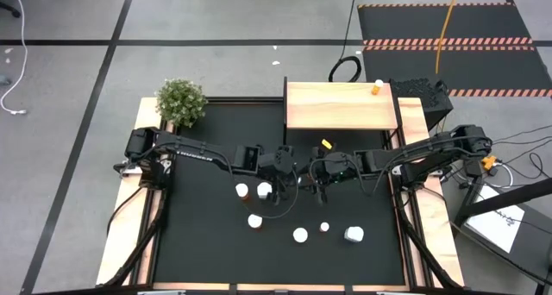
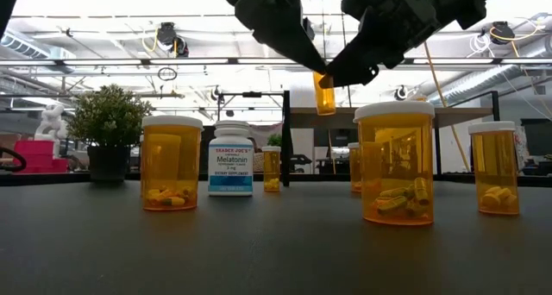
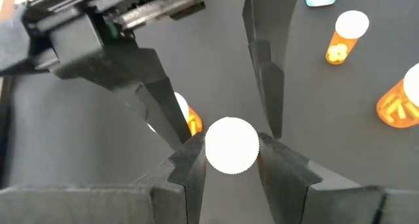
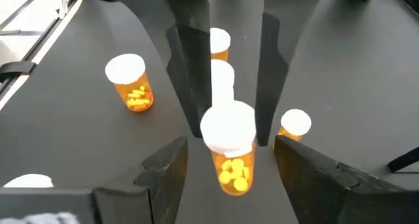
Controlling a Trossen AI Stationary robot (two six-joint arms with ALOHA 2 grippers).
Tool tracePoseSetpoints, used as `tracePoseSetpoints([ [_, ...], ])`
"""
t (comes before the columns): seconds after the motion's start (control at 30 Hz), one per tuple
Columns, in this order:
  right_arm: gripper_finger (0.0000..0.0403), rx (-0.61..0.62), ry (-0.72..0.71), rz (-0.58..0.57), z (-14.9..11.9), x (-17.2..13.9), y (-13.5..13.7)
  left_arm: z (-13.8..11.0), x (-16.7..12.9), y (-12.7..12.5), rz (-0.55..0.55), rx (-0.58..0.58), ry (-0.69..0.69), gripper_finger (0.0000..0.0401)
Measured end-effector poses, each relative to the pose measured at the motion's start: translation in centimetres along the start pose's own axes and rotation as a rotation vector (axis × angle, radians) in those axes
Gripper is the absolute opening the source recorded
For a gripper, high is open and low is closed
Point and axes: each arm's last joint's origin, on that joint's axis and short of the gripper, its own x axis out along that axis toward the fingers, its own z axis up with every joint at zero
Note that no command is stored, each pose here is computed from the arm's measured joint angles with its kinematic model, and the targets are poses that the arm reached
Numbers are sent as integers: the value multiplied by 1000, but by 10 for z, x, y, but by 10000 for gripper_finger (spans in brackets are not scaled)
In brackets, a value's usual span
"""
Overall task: Pick and place medicine bottles onto shelf by color
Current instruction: Put the small orange pill bottle on the shelf
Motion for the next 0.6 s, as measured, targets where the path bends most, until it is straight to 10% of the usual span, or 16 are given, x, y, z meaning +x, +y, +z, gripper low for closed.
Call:
tracePoseSetpoints([
  [0.6,149,-57,9,-1,-1,0,0,2,0,0,5,1,-18,127],
])
